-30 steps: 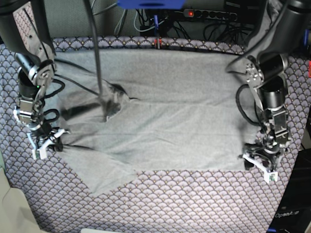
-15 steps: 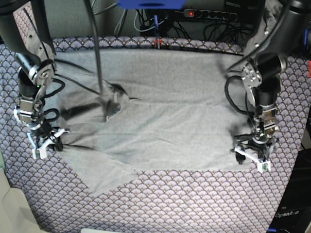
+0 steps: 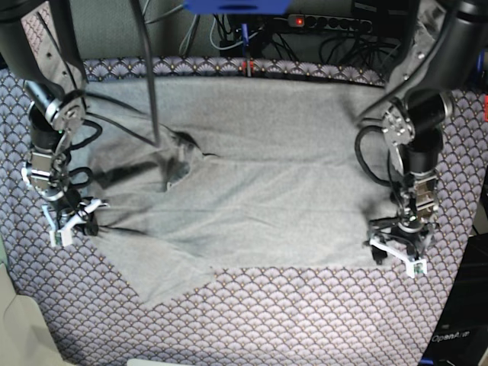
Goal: Fold the T-shirt properly
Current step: 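Lower both grippers and pinch the grey shirt's opposite edge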
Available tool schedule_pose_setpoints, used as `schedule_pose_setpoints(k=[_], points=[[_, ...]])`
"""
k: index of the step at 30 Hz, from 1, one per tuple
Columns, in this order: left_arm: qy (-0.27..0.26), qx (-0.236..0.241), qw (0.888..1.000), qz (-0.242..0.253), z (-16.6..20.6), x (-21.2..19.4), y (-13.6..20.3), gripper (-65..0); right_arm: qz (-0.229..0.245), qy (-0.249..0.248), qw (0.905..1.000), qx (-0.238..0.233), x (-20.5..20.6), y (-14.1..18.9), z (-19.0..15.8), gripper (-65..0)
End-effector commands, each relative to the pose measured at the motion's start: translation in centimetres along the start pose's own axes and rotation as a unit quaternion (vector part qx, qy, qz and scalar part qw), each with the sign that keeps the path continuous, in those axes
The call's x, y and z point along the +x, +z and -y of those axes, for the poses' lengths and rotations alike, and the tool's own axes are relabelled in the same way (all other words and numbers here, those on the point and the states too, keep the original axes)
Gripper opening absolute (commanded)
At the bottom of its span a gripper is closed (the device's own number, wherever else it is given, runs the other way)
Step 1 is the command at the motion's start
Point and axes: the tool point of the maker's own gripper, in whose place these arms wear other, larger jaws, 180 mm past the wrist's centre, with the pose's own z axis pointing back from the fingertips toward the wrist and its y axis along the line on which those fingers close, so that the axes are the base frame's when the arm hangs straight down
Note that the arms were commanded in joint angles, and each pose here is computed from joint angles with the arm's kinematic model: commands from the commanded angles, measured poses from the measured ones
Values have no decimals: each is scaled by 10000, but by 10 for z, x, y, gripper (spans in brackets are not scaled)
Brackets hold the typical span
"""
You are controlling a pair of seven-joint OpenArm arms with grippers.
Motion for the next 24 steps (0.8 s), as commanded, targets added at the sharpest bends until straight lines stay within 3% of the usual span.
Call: schedule_pose_setpoints(k=[1,6,17,20,24], points=[[24,27,9992,410,-3,35,-2,-187,169,108,9997,-123,20,2,14,-635],[101,-31,9998,189,2,15,-3,-188,168,111,9997,-130,20,2,15,-635],[244,-172,9993,244,14,-13,-2,-195,161,110,9997,-129,19,3,15,-635],[244,-172,9993,244,14,-13,-2,-286,161,110,9997,-129,19,3,15,-635],[246,-174,9992,251,14,-12,-2,-523,161,110,9997,-129,19,3,15,-637]])
